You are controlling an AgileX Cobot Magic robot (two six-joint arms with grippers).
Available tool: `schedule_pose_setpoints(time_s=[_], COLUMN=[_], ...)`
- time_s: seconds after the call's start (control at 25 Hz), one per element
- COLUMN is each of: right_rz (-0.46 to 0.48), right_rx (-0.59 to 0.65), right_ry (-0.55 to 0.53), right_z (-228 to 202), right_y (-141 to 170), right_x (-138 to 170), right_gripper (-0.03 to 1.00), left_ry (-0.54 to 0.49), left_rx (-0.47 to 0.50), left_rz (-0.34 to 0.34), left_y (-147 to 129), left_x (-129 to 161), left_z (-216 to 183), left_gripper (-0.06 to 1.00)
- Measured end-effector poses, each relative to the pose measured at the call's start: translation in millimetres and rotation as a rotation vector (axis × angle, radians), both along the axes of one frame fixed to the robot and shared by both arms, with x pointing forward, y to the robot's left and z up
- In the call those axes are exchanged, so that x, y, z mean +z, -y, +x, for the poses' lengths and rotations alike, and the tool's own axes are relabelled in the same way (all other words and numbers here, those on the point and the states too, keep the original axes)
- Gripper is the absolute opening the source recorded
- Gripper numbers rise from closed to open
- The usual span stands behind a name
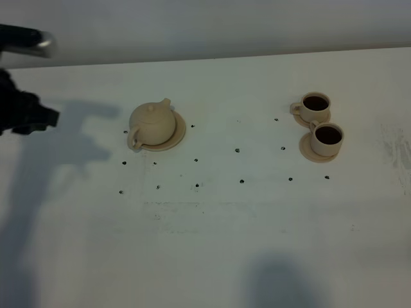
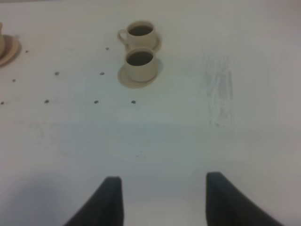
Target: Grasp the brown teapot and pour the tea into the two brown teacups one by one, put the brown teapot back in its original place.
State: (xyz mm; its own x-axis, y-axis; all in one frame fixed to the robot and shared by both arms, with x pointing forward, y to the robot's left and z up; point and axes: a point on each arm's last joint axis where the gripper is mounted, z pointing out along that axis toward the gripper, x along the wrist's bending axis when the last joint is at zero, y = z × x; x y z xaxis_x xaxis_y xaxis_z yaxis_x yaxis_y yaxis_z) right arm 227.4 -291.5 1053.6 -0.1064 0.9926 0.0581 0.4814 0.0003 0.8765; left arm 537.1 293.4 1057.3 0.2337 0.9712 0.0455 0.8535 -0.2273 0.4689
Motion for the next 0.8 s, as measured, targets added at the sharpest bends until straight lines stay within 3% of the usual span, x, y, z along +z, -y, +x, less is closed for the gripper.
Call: schedule_pose_setpoints(time_s=[0.36,0.8], right_rz=[0.000,0.000], right_rx=[0.000,0.000], right_ry=[0.000,0.000], right_z=[0.0,0.0], right_y=[0.0,0.0], right_x=[0.0,0.0], right_gripper=[0.40,0.40], left_ry=[-0.012,0.072], left_rx=[0.139,0.181], left_rz=[0.005,-0.101], left_y=[-25.4,-7.6], left_x=[28.2,39.2], left_z=[-104.4,-209.1], left_gripper=[0.40,0.40])
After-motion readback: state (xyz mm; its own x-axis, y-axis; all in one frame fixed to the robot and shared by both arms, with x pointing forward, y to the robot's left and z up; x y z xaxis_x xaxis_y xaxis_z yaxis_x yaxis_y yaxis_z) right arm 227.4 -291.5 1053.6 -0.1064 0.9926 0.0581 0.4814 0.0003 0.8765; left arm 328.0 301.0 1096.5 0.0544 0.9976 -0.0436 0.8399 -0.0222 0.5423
